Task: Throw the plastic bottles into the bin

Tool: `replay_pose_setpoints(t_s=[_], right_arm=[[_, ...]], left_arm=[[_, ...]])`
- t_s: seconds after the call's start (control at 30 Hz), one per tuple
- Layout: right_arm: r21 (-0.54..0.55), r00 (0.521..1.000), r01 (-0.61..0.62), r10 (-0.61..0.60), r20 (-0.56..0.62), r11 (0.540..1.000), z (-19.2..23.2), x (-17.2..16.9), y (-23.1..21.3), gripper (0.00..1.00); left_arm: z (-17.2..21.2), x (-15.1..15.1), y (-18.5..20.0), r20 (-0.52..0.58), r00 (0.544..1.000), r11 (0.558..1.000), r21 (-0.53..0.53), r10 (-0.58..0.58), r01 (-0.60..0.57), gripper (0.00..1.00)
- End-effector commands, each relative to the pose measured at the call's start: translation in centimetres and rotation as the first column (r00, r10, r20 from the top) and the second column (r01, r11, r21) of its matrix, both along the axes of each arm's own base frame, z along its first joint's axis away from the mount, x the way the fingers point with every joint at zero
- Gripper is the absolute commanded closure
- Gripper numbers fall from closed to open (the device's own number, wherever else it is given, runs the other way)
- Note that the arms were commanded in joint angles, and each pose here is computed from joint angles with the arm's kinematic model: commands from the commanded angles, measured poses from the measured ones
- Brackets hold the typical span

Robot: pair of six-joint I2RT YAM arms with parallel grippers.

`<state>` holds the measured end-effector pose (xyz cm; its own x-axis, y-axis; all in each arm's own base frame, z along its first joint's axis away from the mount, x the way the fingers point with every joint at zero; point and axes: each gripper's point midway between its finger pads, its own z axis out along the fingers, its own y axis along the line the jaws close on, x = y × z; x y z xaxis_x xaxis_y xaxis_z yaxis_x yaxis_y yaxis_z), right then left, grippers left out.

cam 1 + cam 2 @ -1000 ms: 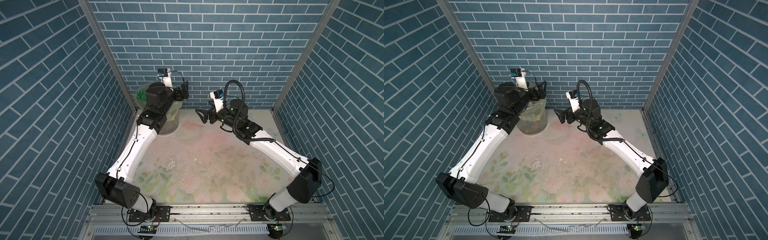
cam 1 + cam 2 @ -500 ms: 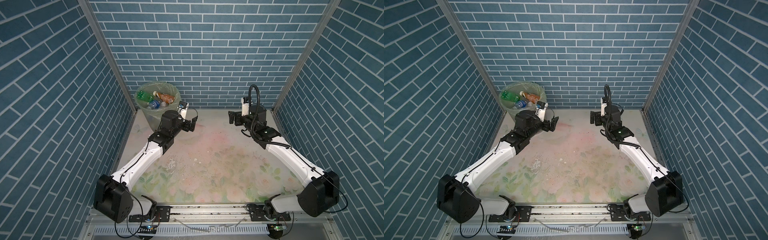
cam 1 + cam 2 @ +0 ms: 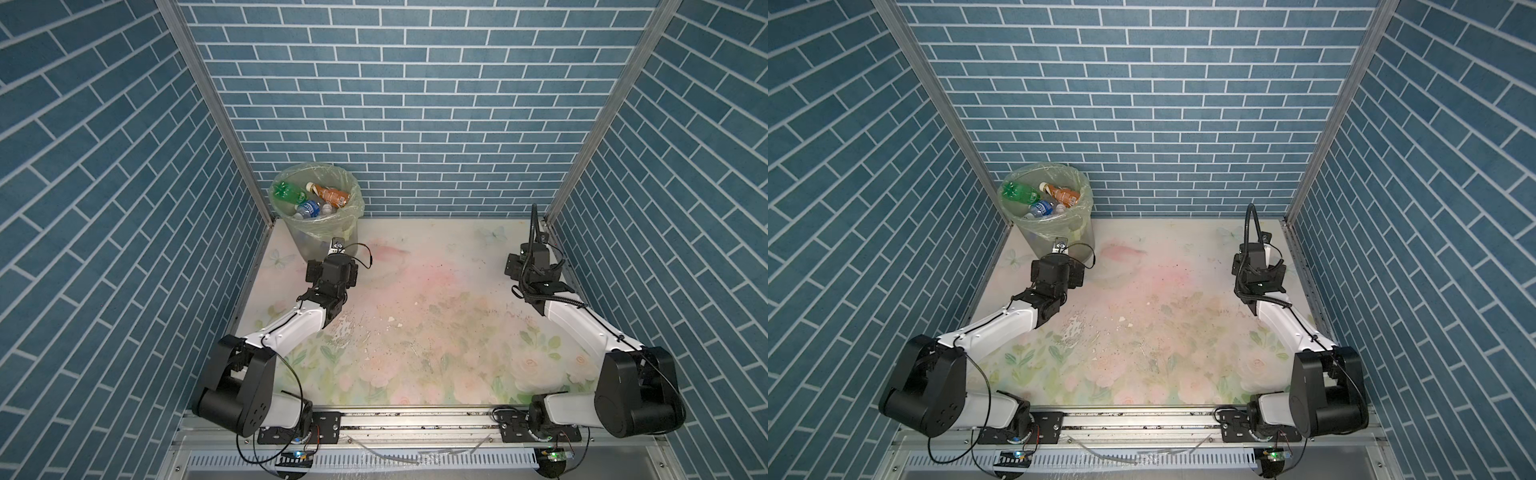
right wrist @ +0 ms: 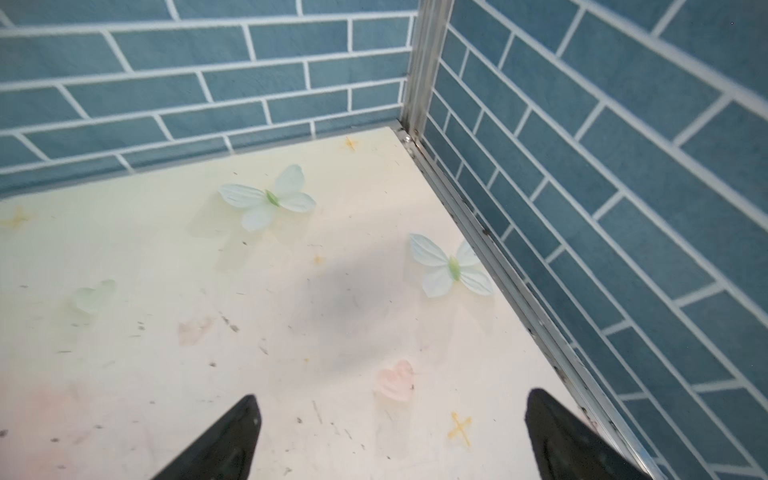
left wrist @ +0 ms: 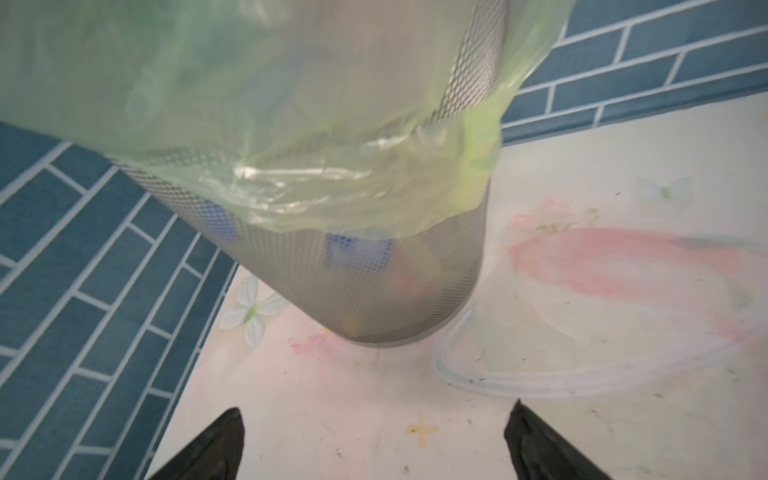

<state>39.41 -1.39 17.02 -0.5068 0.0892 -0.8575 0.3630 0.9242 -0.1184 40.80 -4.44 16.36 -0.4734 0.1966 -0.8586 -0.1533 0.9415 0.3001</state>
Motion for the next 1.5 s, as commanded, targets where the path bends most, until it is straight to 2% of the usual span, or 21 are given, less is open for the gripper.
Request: replay_pose_setpoints(t_s=[0.0,0.07,0.13,0.23,0.27,0.3,0.37,0.4,0.47,0.57,0.63,0.7,0.73,0.77,0.9,1.07,1.3,1.47], right_arm=[[-0.042,0.996,0.066,-0.064,0.059,0.997,-0.3,0.0,-1.4,0.01],[-0.065,0.996,0.071,-0.067,0.051,0.995,-1.4,-0.2,-1.6,0.01],[-0.092,0.997,0.070,-0.067,0.045,0.993,-2.0,-0.5,-1.9,0.01],[-0.146,0.994,0.098,-0.091,0.053,0.984,-2.1,-1.1,-2.9,0.01],[-0.153,0.993,0.112,-0.105,0.058,0.982,-2.3,-1.3,-3.4,0.01],[-0.152,0.992,0.122,-0.113,0.064,0.981,-2.4,-1.4,-3.6,0.01],[-0.166,0.989,0.139,-0.129,0.067,0.976,-3.0,-1.8,-4.1,0.01],[-0.181,0.988,0.150,-0.139,0.070,0.972,-3.3,-2.0,-4.4,0.01],[-0.209,0.983,0.169,-0.151,0.102,0.963,-3.7,-2.7,-4.9,0.01],[-0.225,0.973,0.183,-0.143,0.184,0.957,-4.0,-3.3,-5.2,0.01],[-0.211,0.981,0.133,-0.099,0.166,0.968,-4.4,-2.8,-4.5,0.01],[-0.202,0.974,0.131,-0.087,0.210,0.971,-4.1,-2.6,-4.3,0.01],[-0.189,0.968,0.109,-0.062,0.242,0.976,-4.4,-2.5,-4.0,0.01],[-0.206,0.962,0.131,-0.074,0.262,0.970,-4.3,-2.6,-4.3,0.01],[-0.198,0.967,0.117,-0.067,0.244,0.973,-4.6,-2.4,-3.9,0.01],[-0.198,0.970,0.115,-0.068,0.233,0.973,-4.7,-2.2,-4.0,0.02],[-0.174,0.949,0.122,-0.064,0.307,0.977,-4.2,-3.5,-4.1,0.01],[-0.178,0.946,0.116,-0.055,0.319,0.977,-4.2,-3.8,-4.0,0.01]], left_arm=[[-0.1,0.4,2.1,0.067,0.995,0.997,0.031,0.073,-0.075,0.01],[-0.2,1.0,2.1,0.075,0.996,0.997,0.065,0.042,-0.047,0.01],[-0.8,0.6,4.2,0.026,0.994,0.990,0.092,0.109,-0.111,0.01],[-2.5,-0.3,6.8,0.005,0.987,0.985,0.063,0.158,-0.158,0.01],[-3.7,-0.3,7.4,-0.027,0.985,0.985,0.021,0.171,-0.170,0.01],[-4.7,-0.2,7.6,-0.033,0.986,0.986,-0.004,0.165,-0.165,0.01],[-6.1,0.4,7.3,-0.011,0.990,0.990,0.012,0.137,-0.137,0.01],[-6.4,0.5,7.1,-0.050,0.991,0.992,-0.003,0.126,-0.126,0.01],[-6.6,0.6,6.9,-0.058,0.992,0.994,-0.015,0.109,-0.110,0.01],[-6.5,0.4,5.8,-0.027,1.000,0.998,-0.058,0.017,-0.018,0.01],[-6.4,-0.1,5.8,0.011,1.000,0.996,-0.085,0.001,0.000,0.01],[-6.3,-0.9,6.0,0.071,0.997,0.990,-0.140,-0.023,0.033,0.01],[-7.3,-1.8,6.0,0.102,0.994,0.985,-0.163,-0.046,0.062,0.01],[-6.2,-2.3,6.4,0.214,0.977,0.988,-0.142,-0.024,0.055,0.01],[-6.8,-1.9,7.0,0.127,0.992,0.989,-0.148,0.028,-0.009,0.01],[-6.7,-1.9,7.0,0.143,0.989,0.991,-0.135,0.030,-0.010,0.01],[-6.6,-2.0,6.8,0.148,0.989,0.992,-0.127,0.028,-0.009,0.01],[-6.6,-2.0,6.8,0.150,0.988,0.992,-0.127,0.029,-0.009,0.01]])
